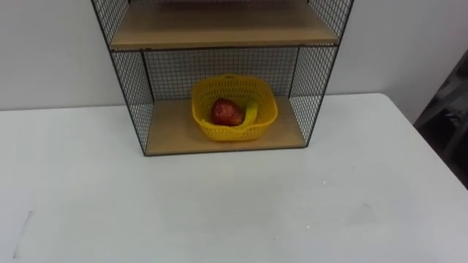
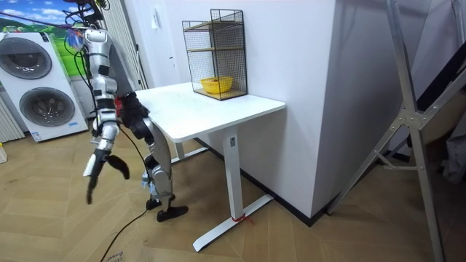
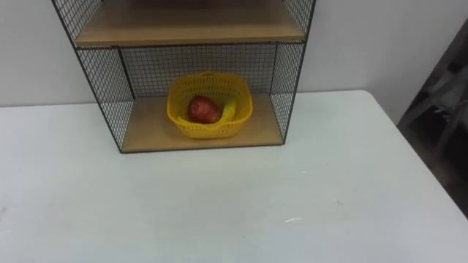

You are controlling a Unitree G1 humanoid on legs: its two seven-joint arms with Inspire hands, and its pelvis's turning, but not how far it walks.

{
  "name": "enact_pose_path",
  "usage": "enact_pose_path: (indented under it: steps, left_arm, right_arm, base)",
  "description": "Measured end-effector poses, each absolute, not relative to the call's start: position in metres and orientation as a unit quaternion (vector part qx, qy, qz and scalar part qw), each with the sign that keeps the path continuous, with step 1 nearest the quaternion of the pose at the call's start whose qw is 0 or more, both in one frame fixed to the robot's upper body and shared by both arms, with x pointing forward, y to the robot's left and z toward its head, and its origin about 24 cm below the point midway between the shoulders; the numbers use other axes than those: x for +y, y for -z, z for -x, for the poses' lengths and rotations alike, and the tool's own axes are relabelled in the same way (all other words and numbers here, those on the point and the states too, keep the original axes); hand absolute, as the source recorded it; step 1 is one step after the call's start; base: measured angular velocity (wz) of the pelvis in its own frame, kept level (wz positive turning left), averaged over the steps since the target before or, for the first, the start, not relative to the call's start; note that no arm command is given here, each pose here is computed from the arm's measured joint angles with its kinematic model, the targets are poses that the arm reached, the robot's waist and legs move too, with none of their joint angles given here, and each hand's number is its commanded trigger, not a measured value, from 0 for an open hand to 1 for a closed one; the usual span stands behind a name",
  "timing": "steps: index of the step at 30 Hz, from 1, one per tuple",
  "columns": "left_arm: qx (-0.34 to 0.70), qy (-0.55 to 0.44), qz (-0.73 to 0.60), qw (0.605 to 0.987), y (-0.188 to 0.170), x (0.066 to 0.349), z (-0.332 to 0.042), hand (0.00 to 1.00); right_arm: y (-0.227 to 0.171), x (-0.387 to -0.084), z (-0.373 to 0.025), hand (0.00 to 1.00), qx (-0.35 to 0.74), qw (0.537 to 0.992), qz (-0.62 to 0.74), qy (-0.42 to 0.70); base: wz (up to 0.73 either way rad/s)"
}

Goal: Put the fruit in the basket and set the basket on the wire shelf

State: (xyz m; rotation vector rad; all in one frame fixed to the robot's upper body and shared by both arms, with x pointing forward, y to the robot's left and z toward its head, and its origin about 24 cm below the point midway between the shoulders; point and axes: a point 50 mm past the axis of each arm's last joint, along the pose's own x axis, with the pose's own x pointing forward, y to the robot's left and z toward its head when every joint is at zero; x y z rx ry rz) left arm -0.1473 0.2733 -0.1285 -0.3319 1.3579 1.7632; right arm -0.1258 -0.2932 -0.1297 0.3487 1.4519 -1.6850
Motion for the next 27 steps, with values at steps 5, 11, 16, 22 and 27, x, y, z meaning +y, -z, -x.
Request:
enact_pose_path:
  steps: [5, 11, 16, 22, 27]
  left_arm:
    - [0.678, -0.459, 0.024, 0.574, 0.148, 0.264, 0.106, 0.0]
    - [0.686, -0.269, -0.055, 0.674, 0.164, 0.259, 0.03, 0.0]
    - [0.69, -0.162, -0.119, 0.695, 0.166, 0.252, 0.01, 0.0]
    - [0.704, -0.102, -0.132, 0.691, 0.169, 0.244, 0.01, 0.0]
    - [0.705, -0.081, -0.129, 0.693, 0.169, 0.241, 0.01, 0.0]
  right_arm:
    - [0.145, -0.285, 0.087, 0.0, 0.666, 0.521, -0.075, 0.529]
    - [0.154, -0.285, 0.043, 0.0, 0.689, 0.604, -0.022, 0.4]
    - [0.16, -0.277, 0.019, 0.0, 0.712, 0.649, 0.073, 0.258]
    - [0.162, -0.272, 0.0, 0.0, 0.71, 0.675, 0.121, 0.163]
    - [0.166, -0.26, 0.002, 0.0, 0.719, 0.672, 0.156, 0.087]
  base:
    - [0.12]
    - [-0.03]
    - [-0.16]
    - [0.0]
    - [0.0]
